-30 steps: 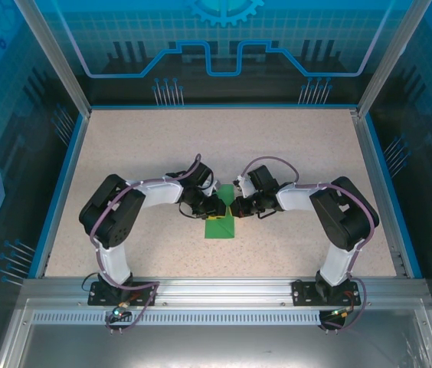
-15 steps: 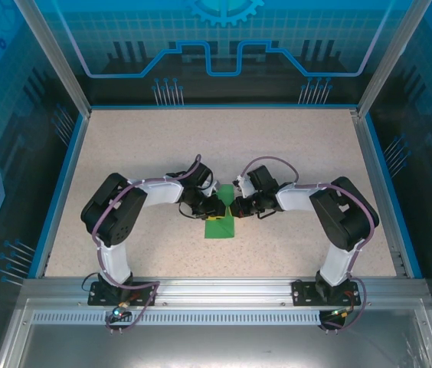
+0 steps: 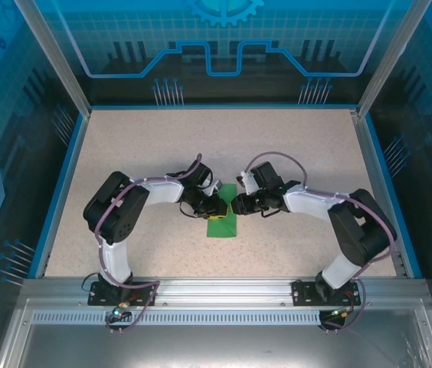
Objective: Fold a paper plane with a square sheet of paper (pick it up from the middle)
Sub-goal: Fold the triangle a second time at the center of the table, then turn over the paper at the center of the table.
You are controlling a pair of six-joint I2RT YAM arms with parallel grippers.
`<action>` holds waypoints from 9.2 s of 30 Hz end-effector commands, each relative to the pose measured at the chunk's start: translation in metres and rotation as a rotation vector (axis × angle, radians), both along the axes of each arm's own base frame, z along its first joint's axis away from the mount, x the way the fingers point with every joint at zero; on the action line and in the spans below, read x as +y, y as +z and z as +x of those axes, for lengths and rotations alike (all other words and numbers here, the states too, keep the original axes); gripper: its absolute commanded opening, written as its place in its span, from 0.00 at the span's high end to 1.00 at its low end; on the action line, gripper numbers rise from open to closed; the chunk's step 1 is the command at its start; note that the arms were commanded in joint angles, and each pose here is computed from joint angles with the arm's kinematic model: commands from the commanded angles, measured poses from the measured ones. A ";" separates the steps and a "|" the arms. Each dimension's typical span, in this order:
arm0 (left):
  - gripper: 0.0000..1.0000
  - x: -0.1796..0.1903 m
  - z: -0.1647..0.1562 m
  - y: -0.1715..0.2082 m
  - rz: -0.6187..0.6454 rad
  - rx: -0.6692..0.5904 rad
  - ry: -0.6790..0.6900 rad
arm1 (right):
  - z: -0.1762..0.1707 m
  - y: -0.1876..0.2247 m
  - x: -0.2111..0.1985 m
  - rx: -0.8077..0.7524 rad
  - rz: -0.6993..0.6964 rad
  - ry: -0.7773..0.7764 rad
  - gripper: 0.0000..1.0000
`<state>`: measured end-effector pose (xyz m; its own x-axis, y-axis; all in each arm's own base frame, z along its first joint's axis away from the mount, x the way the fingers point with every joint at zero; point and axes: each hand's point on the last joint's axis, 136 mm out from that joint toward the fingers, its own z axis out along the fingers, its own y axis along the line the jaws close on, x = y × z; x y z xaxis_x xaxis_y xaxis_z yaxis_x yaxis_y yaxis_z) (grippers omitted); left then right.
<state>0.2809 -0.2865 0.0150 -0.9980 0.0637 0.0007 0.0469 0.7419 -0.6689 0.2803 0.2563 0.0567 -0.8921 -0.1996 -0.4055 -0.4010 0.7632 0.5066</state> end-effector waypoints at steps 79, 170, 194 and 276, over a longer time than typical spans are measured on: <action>0.73 0.037 0.005 -0.024 0.119 0.040 0.028 | -0.120 -0.084 -0.018 0.252 -0.087 0.034 0.92; 0.73 0.050 0.029 -0.014 0.172 0.012 0.165 | -0.119 -0.079 -0.006 0.250 -0.065 0.071 0.92; 0.58 0.048 0.005 0.046 0.076 -0.026 0.256 | -0.110 -0.061 0.007 0.218 0.005 0.071 0.89; 0.81 0.001 -0.007 0.049 -0.181 -0.081 0.451 | -0.029 0.013 -0.003 0.125 0.381 -0.107 0.90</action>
